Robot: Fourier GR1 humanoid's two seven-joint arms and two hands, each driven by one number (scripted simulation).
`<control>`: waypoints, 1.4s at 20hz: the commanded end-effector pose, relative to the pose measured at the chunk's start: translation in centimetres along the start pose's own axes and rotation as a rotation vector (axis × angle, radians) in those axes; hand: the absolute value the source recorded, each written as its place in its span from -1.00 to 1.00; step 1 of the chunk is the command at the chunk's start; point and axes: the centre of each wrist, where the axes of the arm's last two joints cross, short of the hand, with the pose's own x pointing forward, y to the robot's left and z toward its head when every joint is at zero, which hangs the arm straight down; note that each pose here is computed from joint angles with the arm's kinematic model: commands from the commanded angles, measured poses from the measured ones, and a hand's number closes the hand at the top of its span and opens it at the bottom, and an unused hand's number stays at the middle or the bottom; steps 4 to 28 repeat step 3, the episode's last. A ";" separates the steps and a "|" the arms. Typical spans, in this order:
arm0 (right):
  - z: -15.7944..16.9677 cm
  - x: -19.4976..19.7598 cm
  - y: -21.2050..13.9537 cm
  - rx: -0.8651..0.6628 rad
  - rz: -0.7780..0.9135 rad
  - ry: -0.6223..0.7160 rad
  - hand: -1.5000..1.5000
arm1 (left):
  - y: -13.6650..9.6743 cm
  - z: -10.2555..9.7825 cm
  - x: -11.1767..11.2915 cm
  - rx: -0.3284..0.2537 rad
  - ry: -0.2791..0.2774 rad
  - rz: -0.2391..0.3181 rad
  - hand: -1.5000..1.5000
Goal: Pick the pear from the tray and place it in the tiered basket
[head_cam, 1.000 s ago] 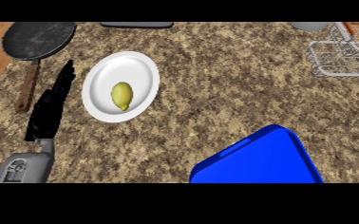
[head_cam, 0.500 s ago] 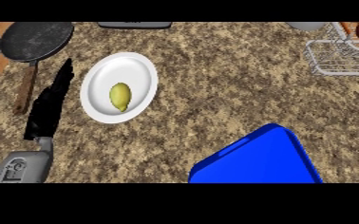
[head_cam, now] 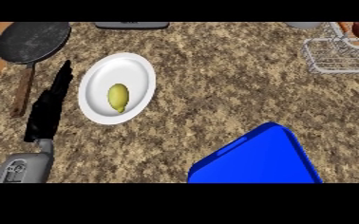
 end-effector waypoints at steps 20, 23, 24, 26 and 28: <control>3.1 -4.4 -2.3 0.000 -0.102 -0.027 -1.00 | 0.2 -0.9 -0.1 0.013 -0.002 0.008 0.00; 3.1 -4.4 -2.3 0.000 -0.102 -0.027 -1.00 | 0.2 -0.9 -0.1 0.013 -0.002 0.008 0.00; 3.1 -4.4 -2.3 0.000 -0.102 -0.027 -1.00 | 0.2 -0.9 -0.1 0.013 -0.002 0.008 0.00; 3.1 -4.4 -2.3 0.000 -0.102 -0.027 -1.00 | 0.2 -0.9 -0.1 0.013 -0.002 0.008 0.00; 3.1 -4.4 -2.3 0.000 -0.102 -0.027 -1.00 | 0.2 -0.9 -0.1 0.013 -0.002 0.008 0.00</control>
